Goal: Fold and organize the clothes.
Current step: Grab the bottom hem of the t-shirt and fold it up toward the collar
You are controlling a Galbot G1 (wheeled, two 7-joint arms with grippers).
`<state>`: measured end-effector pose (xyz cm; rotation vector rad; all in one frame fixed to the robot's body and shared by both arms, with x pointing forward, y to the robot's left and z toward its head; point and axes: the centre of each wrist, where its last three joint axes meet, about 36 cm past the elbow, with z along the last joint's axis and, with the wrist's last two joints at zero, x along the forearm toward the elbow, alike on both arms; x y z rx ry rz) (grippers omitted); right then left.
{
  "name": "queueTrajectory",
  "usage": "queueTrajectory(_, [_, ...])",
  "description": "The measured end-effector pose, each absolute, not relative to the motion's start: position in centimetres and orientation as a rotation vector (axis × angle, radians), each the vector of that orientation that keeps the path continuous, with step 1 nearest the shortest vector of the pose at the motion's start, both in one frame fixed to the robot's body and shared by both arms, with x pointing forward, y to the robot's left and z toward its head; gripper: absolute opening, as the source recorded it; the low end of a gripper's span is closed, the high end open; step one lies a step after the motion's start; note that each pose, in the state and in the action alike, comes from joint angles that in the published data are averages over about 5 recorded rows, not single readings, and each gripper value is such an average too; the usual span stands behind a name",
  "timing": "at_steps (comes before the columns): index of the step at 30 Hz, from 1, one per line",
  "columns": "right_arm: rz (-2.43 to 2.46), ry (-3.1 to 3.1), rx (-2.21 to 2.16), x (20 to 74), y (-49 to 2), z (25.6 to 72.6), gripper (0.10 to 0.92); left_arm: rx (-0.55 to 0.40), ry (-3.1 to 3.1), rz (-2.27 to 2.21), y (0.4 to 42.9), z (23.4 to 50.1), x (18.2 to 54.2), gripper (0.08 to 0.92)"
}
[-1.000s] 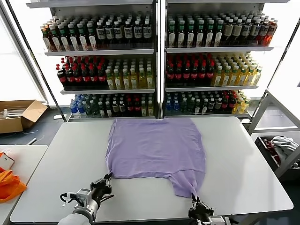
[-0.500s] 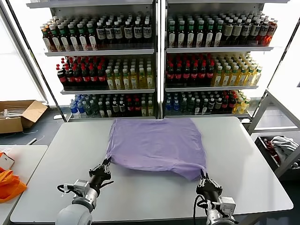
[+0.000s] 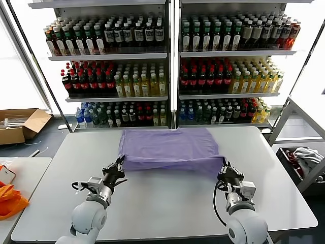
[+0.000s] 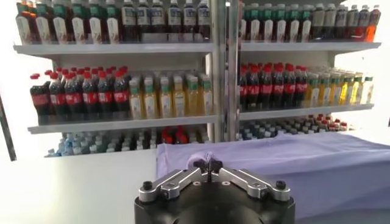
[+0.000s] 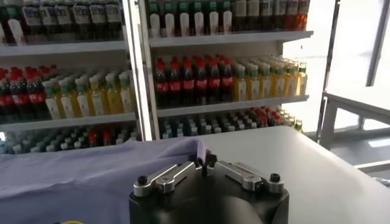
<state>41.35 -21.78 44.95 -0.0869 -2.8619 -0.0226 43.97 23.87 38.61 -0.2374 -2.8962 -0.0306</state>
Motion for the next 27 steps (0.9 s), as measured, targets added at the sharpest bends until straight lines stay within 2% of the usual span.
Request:
queueTrajectory(7, [0.004, -2.829, -0.052, 45.4, -21.1, 44.2, 0.116, -0.233, -2.871, -0.046, 23.5, 37.3, 47.0, 0.082])
queueTrajectory(18, [0.033, -2.78, -0.007, 49.6, -19.5, 43.5, 0.124, -0.174, -2.834, -0.109, 24.2, 36.7, 50.2, 0.083])
queueTrajectory(21, [0.035, -2.765, 0.0, 50.3, -19.1, 43.3, 0.181, -0.157, -2.832, -0.124, 24.4, 36.7, 50.8, 0.12])
queueTrajectory(27, [0.016, -2.737, -0.009, 51.2, -18.7, 42.9, 0.353, -0.148, -2.817, -0.149, 24.3, 36.6, 51.4, 0.284])
